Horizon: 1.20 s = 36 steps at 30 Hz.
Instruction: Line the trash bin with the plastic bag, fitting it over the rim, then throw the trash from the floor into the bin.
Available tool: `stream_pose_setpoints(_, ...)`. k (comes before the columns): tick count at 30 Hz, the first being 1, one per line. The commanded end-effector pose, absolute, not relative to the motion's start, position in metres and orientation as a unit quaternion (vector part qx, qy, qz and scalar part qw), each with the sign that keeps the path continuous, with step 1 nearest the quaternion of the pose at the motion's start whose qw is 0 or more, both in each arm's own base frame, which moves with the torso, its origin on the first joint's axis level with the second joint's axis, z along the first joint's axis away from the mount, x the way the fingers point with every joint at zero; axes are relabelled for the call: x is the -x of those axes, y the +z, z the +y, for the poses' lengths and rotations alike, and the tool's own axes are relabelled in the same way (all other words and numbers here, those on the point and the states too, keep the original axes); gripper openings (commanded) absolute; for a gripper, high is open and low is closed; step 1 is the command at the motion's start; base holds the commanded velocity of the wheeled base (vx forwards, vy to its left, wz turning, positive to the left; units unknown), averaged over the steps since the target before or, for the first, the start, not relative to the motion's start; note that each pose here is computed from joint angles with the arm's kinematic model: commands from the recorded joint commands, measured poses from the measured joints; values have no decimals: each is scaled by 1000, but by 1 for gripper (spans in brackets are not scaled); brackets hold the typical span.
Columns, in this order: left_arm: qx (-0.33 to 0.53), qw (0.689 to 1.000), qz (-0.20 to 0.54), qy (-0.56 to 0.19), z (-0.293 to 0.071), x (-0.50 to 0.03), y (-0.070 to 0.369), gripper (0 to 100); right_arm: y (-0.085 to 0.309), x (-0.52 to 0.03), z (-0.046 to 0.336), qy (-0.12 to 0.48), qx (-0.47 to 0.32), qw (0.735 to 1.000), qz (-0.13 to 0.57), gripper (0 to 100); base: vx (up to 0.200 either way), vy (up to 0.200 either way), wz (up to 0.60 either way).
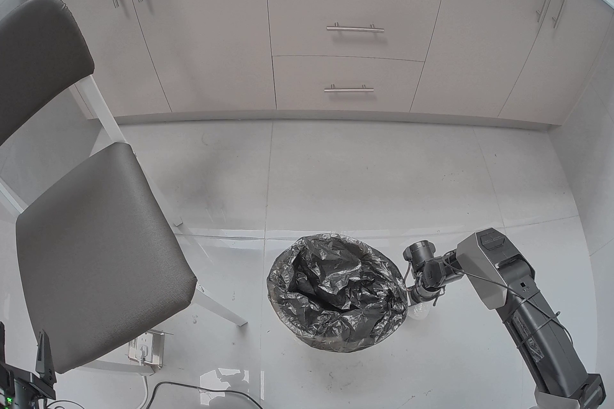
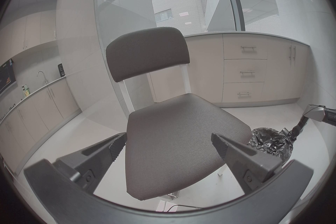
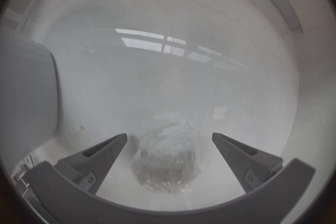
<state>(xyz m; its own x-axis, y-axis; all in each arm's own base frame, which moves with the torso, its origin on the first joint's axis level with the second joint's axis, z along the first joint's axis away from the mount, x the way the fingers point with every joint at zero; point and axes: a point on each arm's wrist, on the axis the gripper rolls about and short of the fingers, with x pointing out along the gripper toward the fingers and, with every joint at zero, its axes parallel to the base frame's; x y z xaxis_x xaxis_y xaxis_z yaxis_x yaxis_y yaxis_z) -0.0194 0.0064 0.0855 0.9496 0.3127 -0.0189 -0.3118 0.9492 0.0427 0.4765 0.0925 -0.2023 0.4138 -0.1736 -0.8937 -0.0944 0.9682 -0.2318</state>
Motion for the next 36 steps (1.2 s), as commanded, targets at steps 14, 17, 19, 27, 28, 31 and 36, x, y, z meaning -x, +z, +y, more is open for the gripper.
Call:
stream_pose_setpoints(14, -19, 988, 14, 156, 7, 19, 83, 100, -205, -468, 103, -6, 151, 813, 563, 100, 0, 0, 0)
stream_pose_setpoints(17, -19, 988, 13, 156, 7, 19, 83, 100, -205, -468, 102, -8, 150, 813, 563, 0, 0, 0, 0)
stream_pose_setpoints(19, -19, 988, 13, 156, 7, 19, 83, 100, -205, -469, 102, -9, 149, 813, 563, 0, 0, 0, 0)
stream_pose_setpoints(27, -19, 988, 13, 156, 7, 19, 83, 100, -205, -468, 102, -9, 150, 813, 563, 0, 0, 0, 0)
stream_pose_setpoints(28, -17, 988, 13, 156, 7, 19, 83, 100, -205, -468, 102, -9, 150, 813, 563, 0, 0, 0, 0)
stream_pose_setpoints(31, -16, 988, 12, 156, 7, 20, 83, 100, -205, -468, 102, -10, 150, 813, 563, 0, 0, 0, 0)
stream_pose_setpoints(36, -14, 988, 12, 156, 7, 20, 83, 100, -205, -468, 101, -18, 154, 812, 563, 0, 0, 0, 0)
